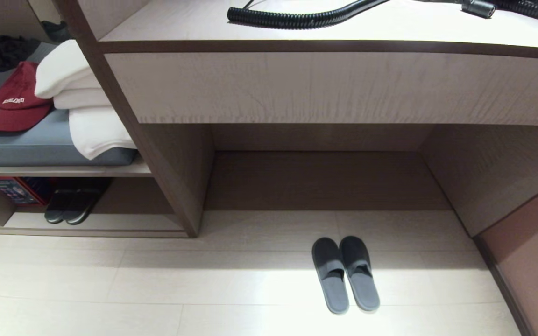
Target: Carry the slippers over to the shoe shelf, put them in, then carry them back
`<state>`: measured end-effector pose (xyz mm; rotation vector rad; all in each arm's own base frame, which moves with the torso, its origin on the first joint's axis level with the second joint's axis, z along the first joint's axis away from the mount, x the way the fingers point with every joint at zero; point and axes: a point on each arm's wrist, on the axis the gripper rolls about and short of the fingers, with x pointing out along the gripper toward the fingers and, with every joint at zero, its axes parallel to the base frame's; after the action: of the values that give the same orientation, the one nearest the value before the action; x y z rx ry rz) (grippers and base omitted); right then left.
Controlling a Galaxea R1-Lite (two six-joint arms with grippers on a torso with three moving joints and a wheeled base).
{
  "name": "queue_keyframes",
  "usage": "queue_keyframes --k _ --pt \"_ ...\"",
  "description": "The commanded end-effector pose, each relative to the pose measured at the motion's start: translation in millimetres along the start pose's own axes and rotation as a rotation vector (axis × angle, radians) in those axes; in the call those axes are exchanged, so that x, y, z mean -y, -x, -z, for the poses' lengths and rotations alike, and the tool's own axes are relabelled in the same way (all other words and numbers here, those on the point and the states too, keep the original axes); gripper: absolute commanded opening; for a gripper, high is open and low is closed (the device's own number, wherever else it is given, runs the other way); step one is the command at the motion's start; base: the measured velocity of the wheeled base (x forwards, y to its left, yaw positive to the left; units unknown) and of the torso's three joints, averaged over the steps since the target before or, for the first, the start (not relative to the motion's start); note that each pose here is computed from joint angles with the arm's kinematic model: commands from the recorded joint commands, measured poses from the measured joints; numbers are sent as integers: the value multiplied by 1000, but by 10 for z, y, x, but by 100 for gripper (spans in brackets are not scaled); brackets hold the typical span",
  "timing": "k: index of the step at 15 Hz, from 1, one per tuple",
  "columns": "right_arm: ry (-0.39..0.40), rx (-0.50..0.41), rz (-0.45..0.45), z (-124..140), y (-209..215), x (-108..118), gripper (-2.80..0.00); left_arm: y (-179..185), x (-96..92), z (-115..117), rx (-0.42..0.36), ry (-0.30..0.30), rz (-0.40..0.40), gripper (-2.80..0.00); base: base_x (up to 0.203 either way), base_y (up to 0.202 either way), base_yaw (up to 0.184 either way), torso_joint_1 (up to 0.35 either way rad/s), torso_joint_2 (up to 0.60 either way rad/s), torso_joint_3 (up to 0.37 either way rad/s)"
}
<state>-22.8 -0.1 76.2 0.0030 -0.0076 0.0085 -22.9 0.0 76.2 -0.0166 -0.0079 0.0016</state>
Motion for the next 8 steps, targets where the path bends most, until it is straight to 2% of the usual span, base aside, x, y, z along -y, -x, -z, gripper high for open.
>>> queue_keyframes --k 1,8 --pt "0 -2 -1 -1 -1 0 -280 -1 0 -1 0 0 0 -280 0 0 0 0 2 205" --pt "0 0 -1 -1 0 0 -280 -1 0 -1 0 0 -1 -280 0 0 0 3 2 200"
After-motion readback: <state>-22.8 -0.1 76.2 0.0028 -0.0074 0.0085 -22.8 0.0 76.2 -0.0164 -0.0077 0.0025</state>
